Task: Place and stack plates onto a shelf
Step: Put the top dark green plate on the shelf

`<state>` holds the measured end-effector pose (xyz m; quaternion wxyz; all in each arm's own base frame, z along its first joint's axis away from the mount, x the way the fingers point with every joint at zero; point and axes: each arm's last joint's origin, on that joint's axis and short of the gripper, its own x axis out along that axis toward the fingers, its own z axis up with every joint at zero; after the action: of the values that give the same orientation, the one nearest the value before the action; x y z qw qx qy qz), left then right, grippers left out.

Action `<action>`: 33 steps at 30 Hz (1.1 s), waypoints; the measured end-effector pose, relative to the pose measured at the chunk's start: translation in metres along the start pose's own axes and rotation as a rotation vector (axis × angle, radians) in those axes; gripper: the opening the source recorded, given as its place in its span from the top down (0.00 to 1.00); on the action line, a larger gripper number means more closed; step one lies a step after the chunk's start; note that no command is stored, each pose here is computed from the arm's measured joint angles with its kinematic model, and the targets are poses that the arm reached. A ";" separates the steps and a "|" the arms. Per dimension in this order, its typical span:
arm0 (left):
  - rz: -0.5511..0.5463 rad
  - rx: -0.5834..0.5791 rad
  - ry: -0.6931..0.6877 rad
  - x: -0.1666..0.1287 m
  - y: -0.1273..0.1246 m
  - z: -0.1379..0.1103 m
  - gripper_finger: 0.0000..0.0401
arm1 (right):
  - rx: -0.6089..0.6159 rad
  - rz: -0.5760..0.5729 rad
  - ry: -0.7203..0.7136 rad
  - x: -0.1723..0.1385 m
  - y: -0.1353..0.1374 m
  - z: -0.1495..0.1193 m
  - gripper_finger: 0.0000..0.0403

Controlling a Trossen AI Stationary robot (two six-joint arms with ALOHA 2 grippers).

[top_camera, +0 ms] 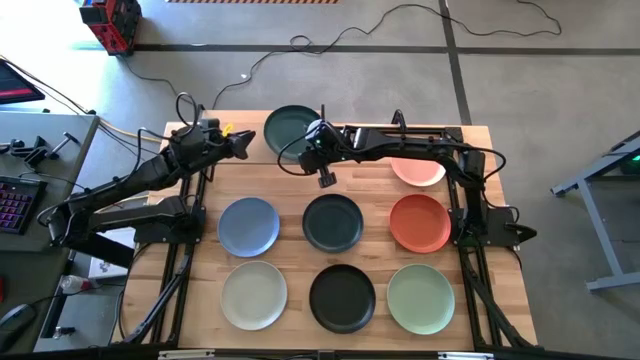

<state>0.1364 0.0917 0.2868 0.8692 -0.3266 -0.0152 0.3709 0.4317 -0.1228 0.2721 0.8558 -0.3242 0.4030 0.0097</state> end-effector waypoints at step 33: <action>-0.251 0.280 0.013 -0.017 -0.015 0.002 0.72 | -0.009 -0.006 -0.012 0.000 0.001 0.003 1.00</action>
<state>0.1328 0.0738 0.3008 0.9458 -0.2003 0.0015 0.2558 0.4333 -0.1204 0.2728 0.8567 -0.3291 0.3969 0.0108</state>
